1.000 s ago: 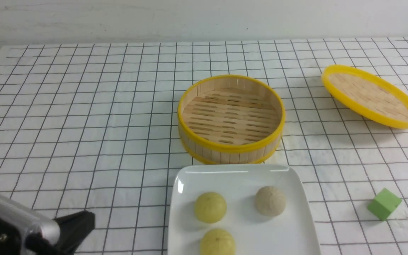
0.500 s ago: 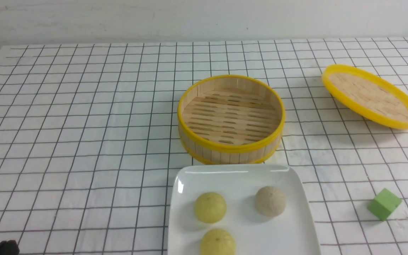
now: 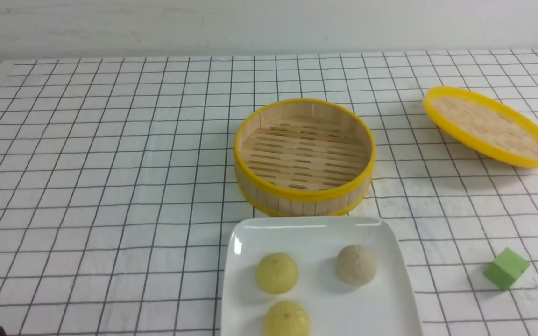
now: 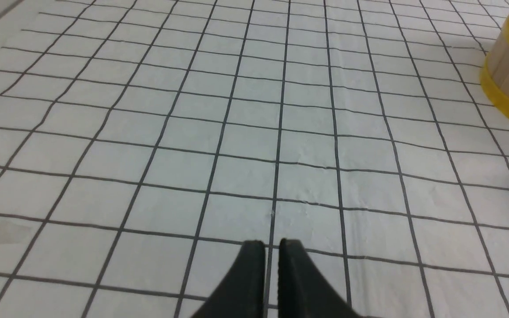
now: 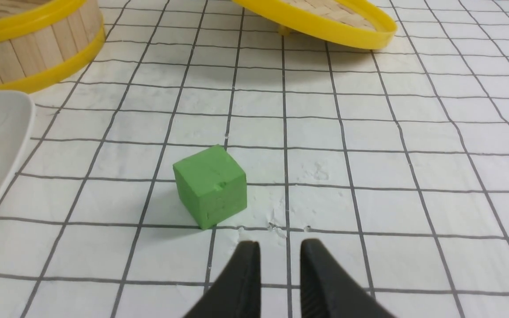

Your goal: Put the steamed buns into the plate on the white-black tablecloth.

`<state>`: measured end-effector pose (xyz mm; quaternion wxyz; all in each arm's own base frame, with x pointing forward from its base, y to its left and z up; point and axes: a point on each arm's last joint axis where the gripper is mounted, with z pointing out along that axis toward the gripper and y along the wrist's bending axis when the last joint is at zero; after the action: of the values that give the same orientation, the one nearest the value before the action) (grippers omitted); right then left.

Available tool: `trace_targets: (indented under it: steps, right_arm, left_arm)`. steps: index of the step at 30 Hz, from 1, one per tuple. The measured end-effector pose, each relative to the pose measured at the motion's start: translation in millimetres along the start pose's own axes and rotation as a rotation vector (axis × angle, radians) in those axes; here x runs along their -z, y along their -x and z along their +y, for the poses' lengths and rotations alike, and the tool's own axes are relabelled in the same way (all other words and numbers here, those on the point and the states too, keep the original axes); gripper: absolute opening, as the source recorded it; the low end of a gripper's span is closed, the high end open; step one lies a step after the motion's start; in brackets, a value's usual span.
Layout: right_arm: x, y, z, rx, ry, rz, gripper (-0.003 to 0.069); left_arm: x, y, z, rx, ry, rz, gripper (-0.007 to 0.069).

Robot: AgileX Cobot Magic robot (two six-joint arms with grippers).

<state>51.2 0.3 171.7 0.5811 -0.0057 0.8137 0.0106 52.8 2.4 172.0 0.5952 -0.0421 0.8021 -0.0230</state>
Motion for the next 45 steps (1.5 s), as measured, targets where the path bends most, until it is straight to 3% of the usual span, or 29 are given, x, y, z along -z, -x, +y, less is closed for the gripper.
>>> trace_targets:
  steps: [45]
  right_arm:
    - [0.0,0.0,0.0,0.0,0.0,0.0,0.0212]
  left_arm:
    - [0.0,0.0,0.4,-0.012,0.004,0.0,0.012]
